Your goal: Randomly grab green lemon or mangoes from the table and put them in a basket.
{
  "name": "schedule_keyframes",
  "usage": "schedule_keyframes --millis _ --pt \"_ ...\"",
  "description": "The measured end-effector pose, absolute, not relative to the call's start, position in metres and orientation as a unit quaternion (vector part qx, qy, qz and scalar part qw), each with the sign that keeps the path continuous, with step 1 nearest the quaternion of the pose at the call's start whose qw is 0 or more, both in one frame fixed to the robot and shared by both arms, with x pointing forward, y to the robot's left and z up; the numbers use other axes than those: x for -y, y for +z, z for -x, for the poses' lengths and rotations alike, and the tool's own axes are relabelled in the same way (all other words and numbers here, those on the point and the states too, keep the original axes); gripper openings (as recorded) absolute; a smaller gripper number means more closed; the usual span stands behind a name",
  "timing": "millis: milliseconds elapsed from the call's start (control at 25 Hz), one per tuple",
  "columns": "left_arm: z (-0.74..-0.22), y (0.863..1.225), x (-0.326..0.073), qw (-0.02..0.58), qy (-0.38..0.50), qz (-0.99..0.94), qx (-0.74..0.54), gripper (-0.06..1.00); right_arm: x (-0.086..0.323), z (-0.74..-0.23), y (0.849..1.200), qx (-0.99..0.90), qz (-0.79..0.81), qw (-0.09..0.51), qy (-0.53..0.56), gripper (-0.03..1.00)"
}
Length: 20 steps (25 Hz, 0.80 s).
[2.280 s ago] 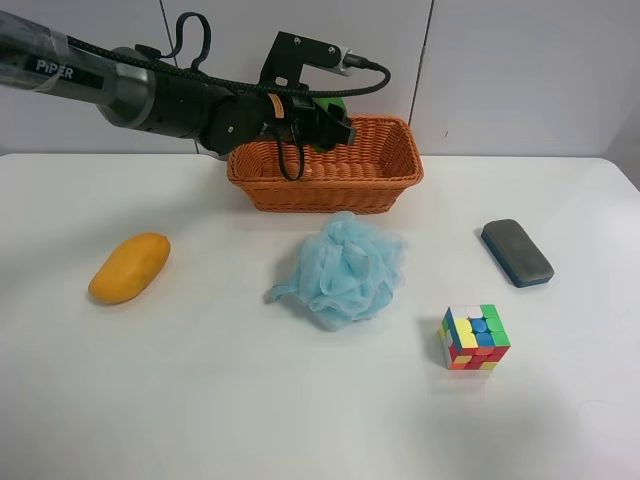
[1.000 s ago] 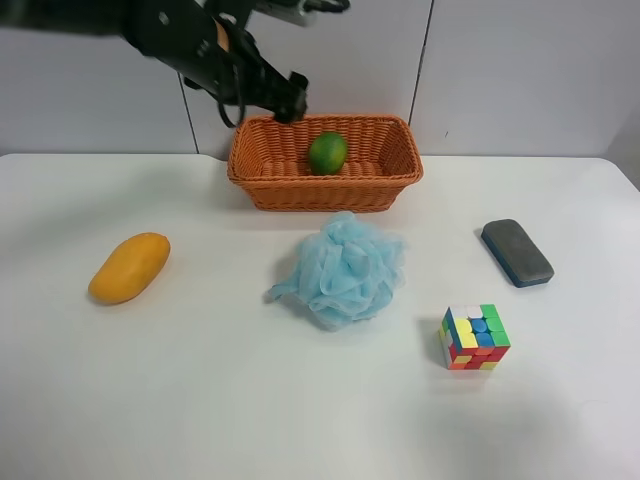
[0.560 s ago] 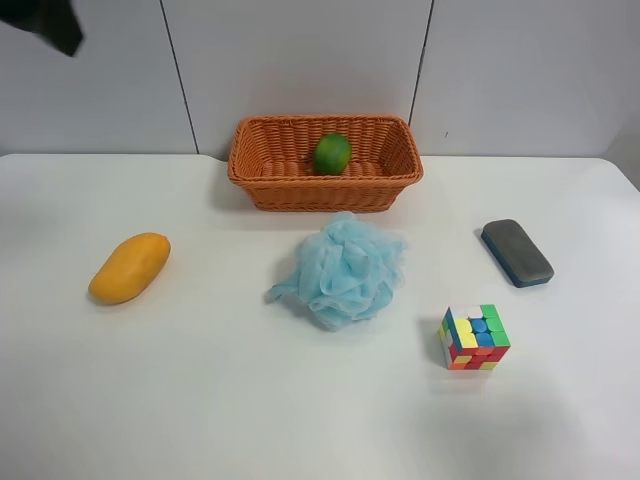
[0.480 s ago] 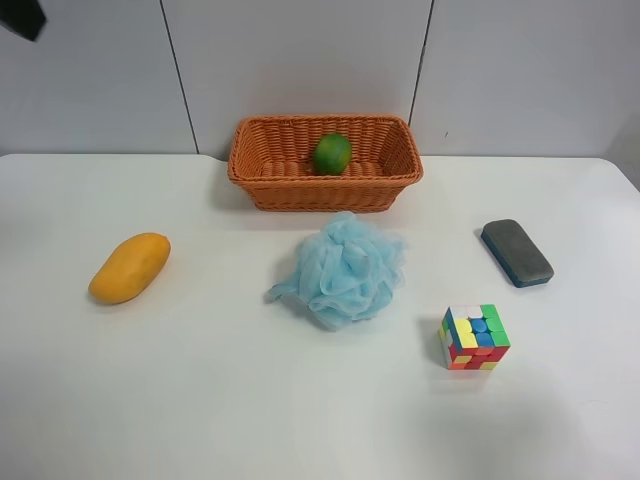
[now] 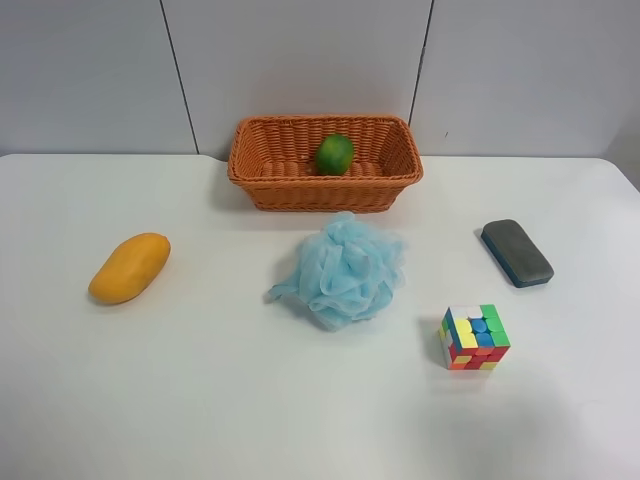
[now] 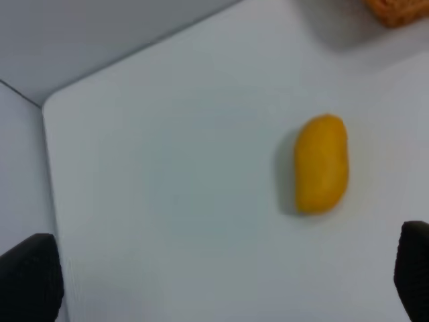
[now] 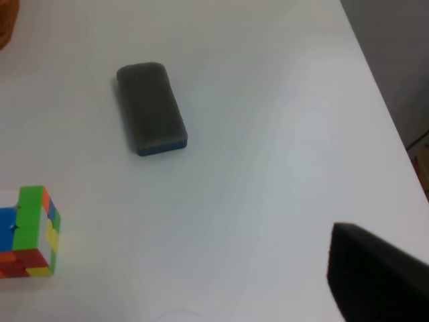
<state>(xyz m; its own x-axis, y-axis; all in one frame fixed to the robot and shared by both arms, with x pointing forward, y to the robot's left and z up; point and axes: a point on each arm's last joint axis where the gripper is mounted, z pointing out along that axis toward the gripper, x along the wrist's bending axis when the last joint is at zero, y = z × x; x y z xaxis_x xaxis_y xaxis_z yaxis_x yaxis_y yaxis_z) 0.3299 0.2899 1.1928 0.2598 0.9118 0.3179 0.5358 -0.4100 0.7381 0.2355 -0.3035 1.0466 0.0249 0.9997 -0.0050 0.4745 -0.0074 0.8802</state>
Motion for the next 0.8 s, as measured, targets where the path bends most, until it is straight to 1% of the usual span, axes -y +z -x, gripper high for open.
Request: schedule_keyframes --millis 160,320,600,800 --pt "-0.302 1.155 -0.298 0.267 0.339 -0.762 -0.483 0.99 0.303 -0.236 1.047 -0.6 -0.614 0.368 0.356 0.99" --pt "-0.287 1.125 -0.298 0.281 0.298 -0.772 -0.485 0.99 0.303 -0.236 1.047 -0.6 -0.614 0.368 0.356 0.99" --pt "-0.284 1.089 -0.29 0.268 0.235 -0.795 -0.491 0.99 0.303 -0.236 1.047 -0.6 -0.614 0.368 0.356 0.99" --pt "-0.277 1.081 -0.293 0.278 0.224 -0.765 -0.536 0.99 0.303 -0.236 1.047 -0.6 -0.614 0.368 0.356 0.99"
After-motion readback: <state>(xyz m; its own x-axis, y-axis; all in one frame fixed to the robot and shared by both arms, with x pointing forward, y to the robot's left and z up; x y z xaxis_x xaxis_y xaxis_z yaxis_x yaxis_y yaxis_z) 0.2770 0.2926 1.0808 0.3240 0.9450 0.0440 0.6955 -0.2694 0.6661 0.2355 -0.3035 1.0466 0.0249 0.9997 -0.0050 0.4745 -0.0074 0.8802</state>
